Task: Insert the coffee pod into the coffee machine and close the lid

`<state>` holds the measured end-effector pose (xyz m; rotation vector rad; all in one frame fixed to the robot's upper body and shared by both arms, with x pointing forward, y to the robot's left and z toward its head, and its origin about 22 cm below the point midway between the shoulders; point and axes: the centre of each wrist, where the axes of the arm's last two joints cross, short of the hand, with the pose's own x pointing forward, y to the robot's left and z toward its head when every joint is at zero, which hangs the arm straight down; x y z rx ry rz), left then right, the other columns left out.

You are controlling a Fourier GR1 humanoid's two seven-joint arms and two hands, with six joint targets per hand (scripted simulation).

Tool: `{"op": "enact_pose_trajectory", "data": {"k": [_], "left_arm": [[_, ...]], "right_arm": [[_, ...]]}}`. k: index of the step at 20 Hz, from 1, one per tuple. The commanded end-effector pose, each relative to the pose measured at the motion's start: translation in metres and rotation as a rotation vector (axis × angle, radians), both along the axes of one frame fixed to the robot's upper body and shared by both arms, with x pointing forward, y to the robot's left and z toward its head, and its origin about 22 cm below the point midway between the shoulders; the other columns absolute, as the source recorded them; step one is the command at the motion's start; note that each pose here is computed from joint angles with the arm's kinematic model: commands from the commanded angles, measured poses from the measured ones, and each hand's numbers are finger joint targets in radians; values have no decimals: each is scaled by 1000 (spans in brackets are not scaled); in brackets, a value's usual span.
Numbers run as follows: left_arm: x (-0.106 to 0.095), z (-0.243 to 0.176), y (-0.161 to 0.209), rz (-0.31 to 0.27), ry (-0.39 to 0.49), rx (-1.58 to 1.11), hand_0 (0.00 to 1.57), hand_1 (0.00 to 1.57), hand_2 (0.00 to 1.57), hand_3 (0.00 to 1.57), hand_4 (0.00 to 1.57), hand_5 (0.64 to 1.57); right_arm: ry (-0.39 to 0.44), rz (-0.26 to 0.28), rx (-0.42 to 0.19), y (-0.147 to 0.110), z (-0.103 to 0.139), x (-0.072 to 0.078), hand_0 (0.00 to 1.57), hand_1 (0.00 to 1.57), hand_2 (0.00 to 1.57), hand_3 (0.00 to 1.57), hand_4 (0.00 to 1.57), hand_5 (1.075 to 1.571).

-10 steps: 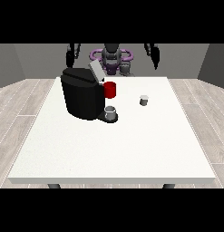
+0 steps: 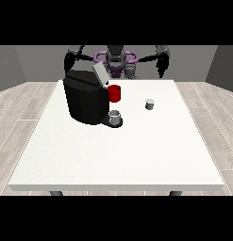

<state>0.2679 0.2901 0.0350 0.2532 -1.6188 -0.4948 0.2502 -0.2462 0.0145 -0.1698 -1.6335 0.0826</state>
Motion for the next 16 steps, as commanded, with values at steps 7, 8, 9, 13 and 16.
{"op": "enact_pose_trajectory", "data": {"k": [7, 8, 9, 13, 16], "left_arm": [[59, 57, 60, 57, 24, 262, 0, 0, 0, 0, 0, 1571], [55, 46, 76, 32, 38, 286, 0, 0, 0, 0, 0, 1571], [54, 28, 55, 39, 125, 304, 0, 0, 0, 0, 0, 1571], [73, 31, 66, 37, 75, 331, 0, 0, 0, 0, 0, 1571], [82, 26, 67, 25, 139, 345, 0, 0, 0, 0, 0, 1571]], "right_arm": [[-134, 66, -79, 33, 27, 16, 0, 0, 0, 0, 0, 1571], [-153, 40, -70, 37, 36, 20, 0, 0, 0, 0, 0, 1571], [-95, 61, -92, 34, 26, 12, 0, 0, 0, 0, 0, 1571], [-149, 66, -52, 53, 29, 19, 0, 0, 0, 0, 0, 1571], [-105, 74, -62, 53, 43, 24, 0, 0, 0, 0, 0, 1571]]}}
